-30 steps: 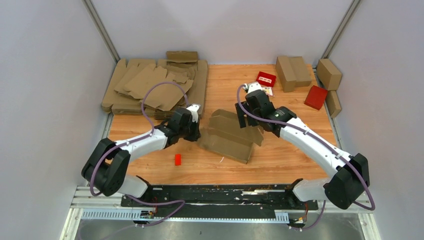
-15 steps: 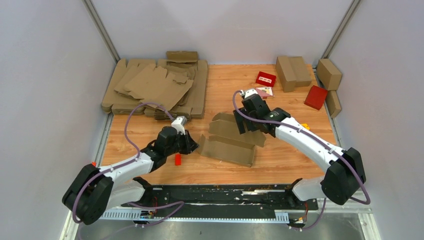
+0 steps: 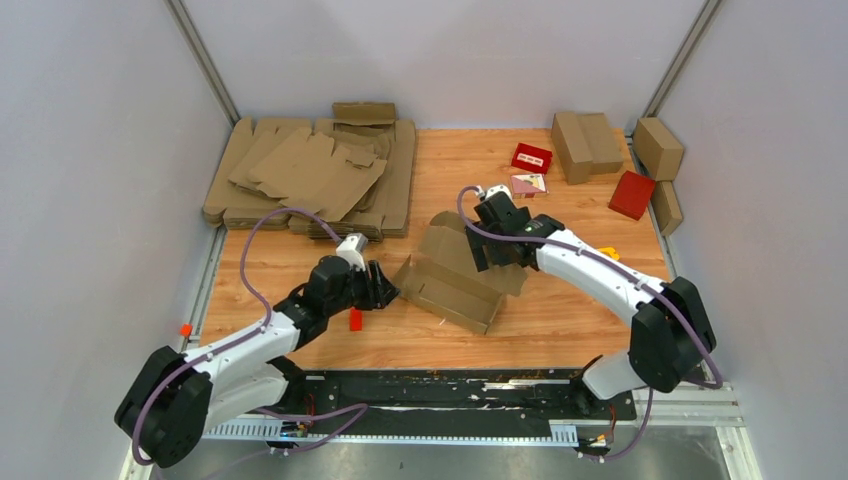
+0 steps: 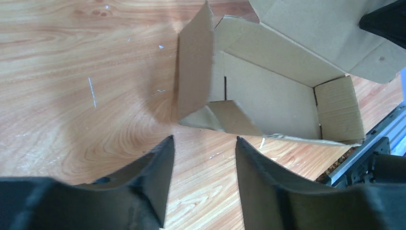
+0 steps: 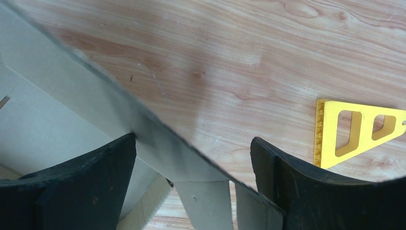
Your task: Fold the paper box
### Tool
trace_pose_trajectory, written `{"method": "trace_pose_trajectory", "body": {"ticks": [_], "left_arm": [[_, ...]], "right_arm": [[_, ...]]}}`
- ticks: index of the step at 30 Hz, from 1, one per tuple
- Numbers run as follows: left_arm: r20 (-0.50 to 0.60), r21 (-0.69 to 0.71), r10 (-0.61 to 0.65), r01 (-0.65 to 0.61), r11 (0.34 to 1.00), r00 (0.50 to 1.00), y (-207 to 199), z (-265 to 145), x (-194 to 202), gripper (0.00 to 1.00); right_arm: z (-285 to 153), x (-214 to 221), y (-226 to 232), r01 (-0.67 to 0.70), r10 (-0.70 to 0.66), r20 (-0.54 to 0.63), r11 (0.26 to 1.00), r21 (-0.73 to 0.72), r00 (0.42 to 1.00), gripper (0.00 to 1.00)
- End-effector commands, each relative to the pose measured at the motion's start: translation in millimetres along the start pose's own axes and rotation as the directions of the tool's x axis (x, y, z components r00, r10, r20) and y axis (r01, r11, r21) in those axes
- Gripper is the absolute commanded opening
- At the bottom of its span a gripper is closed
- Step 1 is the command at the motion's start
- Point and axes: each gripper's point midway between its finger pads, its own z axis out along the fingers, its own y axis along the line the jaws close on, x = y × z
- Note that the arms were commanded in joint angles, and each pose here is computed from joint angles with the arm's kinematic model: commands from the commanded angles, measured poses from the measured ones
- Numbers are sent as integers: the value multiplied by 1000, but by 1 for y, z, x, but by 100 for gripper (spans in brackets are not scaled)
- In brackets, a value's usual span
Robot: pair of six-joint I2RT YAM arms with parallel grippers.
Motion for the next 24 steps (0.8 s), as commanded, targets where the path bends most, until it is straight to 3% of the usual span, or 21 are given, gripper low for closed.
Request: {"method": "trace_pose_trajectory", "body": {"ticks": [1, 4, 5, 12, 14, 22, 24], "left_arm": [[0, 4, 129, -129, 992, 992, -23, -3, -35, 68], [1, 11, 193, -193, 981, 981, -35, -5, -54, 75], [14, 3, 207, -207, 978, 978, -36, -4, -61, 73], [-13, -71, 250, -250, 966, 968, -25, 27, -87, 13], [-26, -87, 255, -257, 963, 966, -21, 41, -91, 0], [-66, -124, 170, -177, 976, 983, -5, 88, -99, 0], [-123, -110, 172, -185, 976, 977, -4, 98, -92, 0]], "right_arm": [[-16, -18, 7, -56, 65, 123, 995, -77, 990, 89], [-20, -16, 11, -53, 74, 169, 991, -123, 983, 88], [-22, -17, 11, -52, 76, 184, 990, -131, 980, 88], [-26, -20, 13, -39, 69, 201, 988, -150, 977, 87], [-26, -22, 14, -37, 69, 203, 987, -157, 977, 86], [-25, -24, 21, -31, 73, 216, 981, -192, 974, 85], [-22, -22, 23, -29, 71, 209, 980, -197, 975, 85]]}}
